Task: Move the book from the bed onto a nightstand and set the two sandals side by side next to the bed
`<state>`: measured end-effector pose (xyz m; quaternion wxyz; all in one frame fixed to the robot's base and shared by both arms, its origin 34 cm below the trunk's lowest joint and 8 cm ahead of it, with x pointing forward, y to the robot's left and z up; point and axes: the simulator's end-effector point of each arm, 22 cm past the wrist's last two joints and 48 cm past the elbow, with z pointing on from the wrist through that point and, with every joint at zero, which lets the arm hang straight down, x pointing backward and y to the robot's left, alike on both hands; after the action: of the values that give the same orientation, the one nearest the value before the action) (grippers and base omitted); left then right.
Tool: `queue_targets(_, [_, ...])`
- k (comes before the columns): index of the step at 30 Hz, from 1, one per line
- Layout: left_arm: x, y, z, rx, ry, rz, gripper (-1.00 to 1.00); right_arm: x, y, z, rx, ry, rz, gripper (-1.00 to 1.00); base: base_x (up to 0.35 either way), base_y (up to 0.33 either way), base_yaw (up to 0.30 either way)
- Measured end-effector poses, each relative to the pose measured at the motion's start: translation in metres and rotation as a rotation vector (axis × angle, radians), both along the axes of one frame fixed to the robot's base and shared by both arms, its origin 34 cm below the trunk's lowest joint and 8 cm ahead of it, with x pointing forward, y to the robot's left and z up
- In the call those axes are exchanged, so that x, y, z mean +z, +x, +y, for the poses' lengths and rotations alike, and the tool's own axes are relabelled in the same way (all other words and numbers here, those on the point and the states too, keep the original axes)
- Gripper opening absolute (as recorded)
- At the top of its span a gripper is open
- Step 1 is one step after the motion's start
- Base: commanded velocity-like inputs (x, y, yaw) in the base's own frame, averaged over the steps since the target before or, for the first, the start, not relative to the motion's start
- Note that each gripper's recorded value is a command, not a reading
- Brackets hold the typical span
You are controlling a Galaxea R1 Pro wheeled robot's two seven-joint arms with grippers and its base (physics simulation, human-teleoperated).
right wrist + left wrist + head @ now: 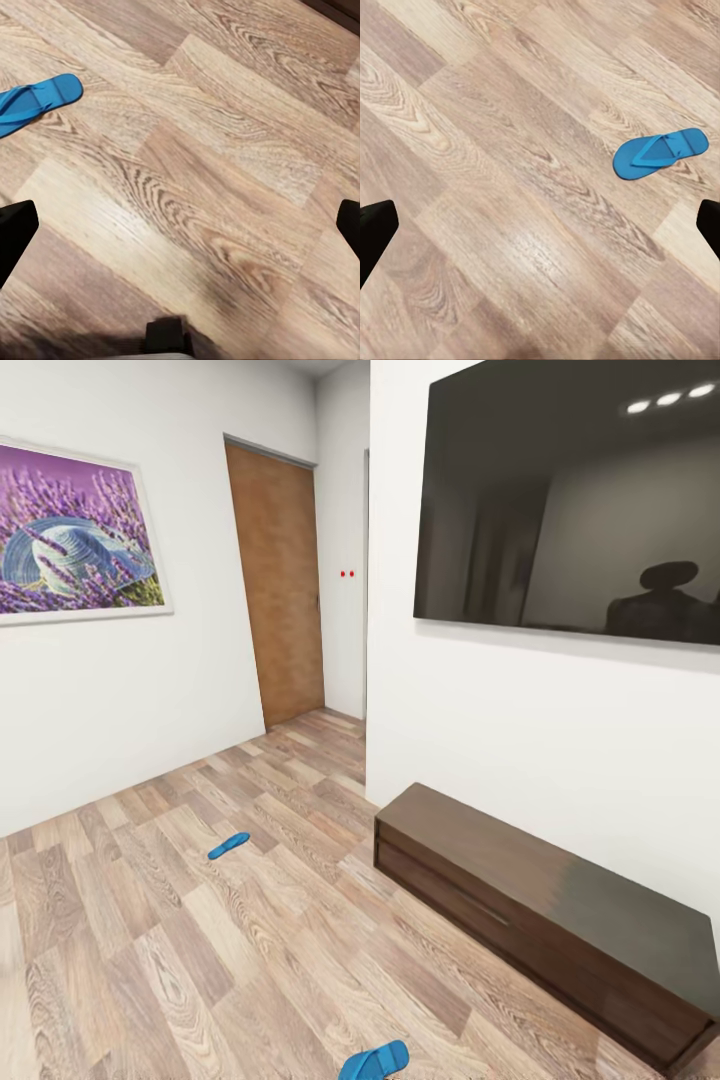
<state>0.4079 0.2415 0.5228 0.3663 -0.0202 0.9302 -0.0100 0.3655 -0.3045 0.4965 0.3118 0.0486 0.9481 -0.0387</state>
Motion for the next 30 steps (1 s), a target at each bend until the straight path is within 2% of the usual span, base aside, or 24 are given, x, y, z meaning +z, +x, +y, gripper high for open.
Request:
queue_targets(17, [-0.0045, -0.0051, 0.0000, 0.000, 0.000, 0.017, 1.00, -0.0039, -0.0056, 0.0013, 0.008, -0.001, 0.017, 1.00, 0.000, 0.000, -0.001])
queue_targets(30, [-0.0046, -0.0051, -0.0001, 0.000, 0.000, 0.017, 1.00, -0.0038, -0.0055, 0.0016, 0.011, -0.002, 0.017, 1.00, 0.000, 0.000, -0.237])
